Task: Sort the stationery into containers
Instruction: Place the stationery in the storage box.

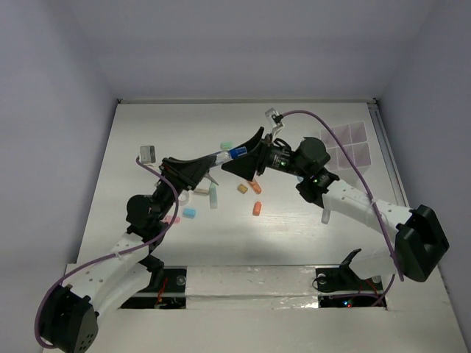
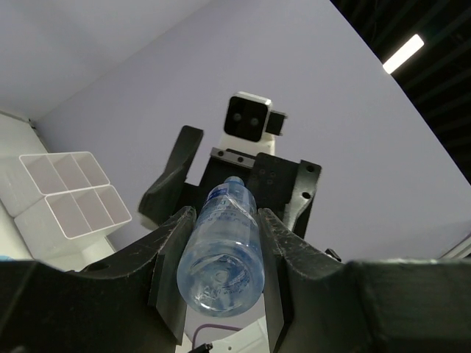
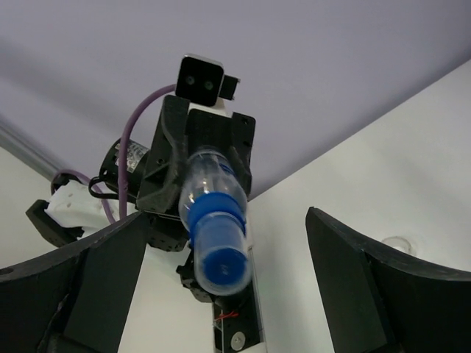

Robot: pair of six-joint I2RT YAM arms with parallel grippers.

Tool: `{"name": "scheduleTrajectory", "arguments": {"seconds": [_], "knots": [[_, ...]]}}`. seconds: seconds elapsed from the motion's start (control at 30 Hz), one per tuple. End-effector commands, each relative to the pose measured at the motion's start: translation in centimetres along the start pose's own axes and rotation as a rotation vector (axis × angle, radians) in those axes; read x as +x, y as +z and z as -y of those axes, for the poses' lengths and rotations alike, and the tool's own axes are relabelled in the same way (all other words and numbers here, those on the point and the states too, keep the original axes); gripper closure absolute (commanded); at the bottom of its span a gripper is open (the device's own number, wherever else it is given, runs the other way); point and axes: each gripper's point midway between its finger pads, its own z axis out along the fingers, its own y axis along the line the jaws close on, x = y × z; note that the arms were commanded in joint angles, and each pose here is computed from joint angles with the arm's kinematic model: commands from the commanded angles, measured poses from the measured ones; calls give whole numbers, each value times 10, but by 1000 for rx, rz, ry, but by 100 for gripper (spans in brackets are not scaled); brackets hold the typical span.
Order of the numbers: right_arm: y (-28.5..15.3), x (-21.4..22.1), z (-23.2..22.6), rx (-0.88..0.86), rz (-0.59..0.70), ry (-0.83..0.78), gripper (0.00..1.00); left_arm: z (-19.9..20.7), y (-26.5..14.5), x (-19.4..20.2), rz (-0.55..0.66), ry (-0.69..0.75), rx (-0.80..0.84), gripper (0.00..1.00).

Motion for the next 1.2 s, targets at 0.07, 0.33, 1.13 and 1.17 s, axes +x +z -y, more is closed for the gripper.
{"name": "scheduleTrajectory", "arguments": {"seconds": [0.07, 0.33, 1.13, 1.17], "knots": [[9, -29, -22, -32, 76, -96, 15, 17, 0, -4, 23, 33, 62, 100], [14, -26, -20, -18, 51, -99, 43, 15, 1, -1, 19, 40, 58, 100], [-82, -118, 72, 639, 112, -233, 100, -2, -15, -25, -87, 538, -329, 1], [-97, -129, 85, 725, 131, -241, 100, 2, -20, -29, -80, 567, -339, 1]]}}
